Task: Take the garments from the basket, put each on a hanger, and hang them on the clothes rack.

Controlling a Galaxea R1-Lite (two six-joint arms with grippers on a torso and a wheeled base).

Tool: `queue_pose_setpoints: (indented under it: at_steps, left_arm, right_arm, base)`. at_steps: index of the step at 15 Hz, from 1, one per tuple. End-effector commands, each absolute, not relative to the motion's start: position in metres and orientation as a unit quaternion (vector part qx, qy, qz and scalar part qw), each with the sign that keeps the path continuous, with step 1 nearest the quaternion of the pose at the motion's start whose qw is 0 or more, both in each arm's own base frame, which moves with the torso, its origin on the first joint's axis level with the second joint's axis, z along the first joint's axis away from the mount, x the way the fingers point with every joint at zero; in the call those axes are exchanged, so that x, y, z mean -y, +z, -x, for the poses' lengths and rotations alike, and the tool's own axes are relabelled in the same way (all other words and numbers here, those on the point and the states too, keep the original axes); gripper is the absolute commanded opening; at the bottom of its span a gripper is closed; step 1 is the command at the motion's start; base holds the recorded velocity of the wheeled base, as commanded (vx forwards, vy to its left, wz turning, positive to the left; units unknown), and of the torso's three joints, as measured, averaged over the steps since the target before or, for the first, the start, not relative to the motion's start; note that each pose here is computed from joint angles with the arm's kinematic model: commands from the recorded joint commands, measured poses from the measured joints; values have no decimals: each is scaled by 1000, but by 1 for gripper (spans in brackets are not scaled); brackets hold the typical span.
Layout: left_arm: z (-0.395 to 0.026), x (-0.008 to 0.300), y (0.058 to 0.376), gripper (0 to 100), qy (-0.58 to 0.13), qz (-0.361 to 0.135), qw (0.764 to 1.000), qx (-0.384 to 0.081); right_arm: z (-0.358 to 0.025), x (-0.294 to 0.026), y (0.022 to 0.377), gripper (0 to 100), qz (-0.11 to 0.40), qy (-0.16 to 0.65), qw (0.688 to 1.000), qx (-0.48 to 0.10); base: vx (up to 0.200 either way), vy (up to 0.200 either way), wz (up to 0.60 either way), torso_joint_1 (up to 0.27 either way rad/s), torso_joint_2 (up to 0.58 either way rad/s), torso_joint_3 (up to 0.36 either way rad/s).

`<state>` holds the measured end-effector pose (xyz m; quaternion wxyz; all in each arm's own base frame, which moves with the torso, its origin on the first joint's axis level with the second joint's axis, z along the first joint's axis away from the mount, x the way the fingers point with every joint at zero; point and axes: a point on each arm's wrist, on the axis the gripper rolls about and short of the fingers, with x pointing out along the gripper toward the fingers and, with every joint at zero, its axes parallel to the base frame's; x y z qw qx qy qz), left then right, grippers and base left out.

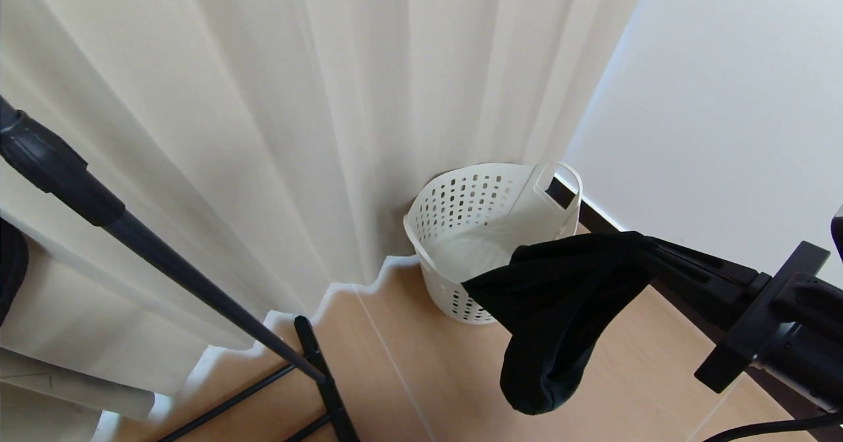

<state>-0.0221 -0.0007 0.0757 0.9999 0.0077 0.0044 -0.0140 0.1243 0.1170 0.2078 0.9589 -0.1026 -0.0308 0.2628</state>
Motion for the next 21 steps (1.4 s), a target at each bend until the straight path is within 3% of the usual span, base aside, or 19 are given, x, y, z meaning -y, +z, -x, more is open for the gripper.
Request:
queue_pose_setpoints:
  at_steps: [1, 9, 21]
  left_arm:
    - [22, 1, 76, 100, -14, -7, 1000, -5]
    - [22, 1, 76, 100, -13, -7, 1000, -5]
    - [22, 1, 76, 100, -14, -7, 1000, -5]
  right_arm:
    - [-125, -117, 208, 0, 103, 263, 959, 31]
    - [-126, -117, 207, 0, 104, 267, 958, 30]
    - [-126, -115, 208, 0, 103, 266, 958, 32]
  base:
    - [0, 0, 0, 7, -7, 193]
    - [0, 0, 0, 14, -305, -88]
    - [0, 0, 0, 133, -466, -149]
